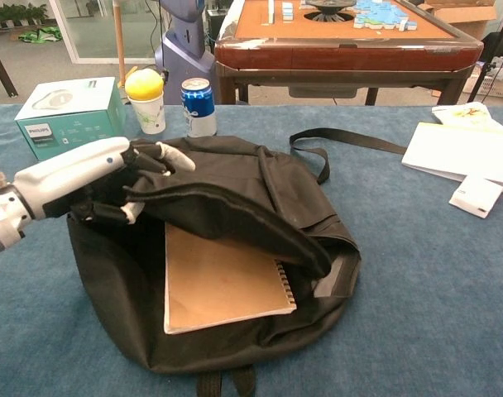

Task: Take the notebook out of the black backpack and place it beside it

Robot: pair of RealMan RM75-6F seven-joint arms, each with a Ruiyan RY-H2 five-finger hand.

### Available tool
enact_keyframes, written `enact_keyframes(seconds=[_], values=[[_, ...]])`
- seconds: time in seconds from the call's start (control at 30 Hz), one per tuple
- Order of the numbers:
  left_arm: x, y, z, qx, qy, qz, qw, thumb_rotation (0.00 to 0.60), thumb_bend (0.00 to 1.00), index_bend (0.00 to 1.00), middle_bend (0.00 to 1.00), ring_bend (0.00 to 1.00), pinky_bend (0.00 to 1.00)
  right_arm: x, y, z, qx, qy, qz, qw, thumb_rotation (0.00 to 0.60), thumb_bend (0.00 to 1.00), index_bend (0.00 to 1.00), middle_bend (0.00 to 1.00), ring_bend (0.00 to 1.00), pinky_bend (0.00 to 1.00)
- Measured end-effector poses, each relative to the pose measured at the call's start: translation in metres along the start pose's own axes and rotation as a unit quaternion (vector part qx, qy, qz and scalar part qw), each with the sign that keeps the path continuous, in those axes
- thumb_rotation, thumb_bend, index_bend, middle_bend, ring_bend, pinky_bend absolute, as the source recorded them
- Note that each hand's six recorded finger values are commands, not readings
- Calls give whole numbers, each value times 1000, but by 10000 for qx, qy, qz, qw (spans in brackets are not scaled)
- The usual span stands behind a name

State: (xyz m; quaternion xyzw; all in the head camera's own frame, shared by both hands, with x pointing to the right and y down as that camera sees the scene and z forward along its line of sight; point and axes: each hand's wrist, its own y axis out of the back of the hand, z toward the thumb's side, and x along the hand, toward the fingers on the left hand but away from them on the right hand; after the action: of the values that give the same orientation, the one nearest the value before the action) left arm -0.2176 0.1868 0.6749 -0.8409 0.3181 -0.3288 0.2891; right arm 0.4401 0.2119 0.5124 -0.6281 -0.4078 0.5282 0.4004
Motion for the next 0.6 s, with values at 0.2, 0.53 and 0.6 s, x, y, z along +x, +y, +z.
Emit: enact_keyframes(seconds=[0.2,0.53,0.6], values=[[22,18,11,-622,250,234,9975,600,792,718,254,231,76,-3,-11,29,-93,613,331,9975,600,195,66,165,77,121],[58,38,30,-994,582,390,9926,600,802,675,259,231,96,-2,-32,87,-315,1836,1032,9771,600,195,94,183,102,170],[62,39,31,-962,659,384,9924,600,802,666,259,231,99,-2,-39,98,-358,2067,1224,9701,600,195,94,183,108,175]])
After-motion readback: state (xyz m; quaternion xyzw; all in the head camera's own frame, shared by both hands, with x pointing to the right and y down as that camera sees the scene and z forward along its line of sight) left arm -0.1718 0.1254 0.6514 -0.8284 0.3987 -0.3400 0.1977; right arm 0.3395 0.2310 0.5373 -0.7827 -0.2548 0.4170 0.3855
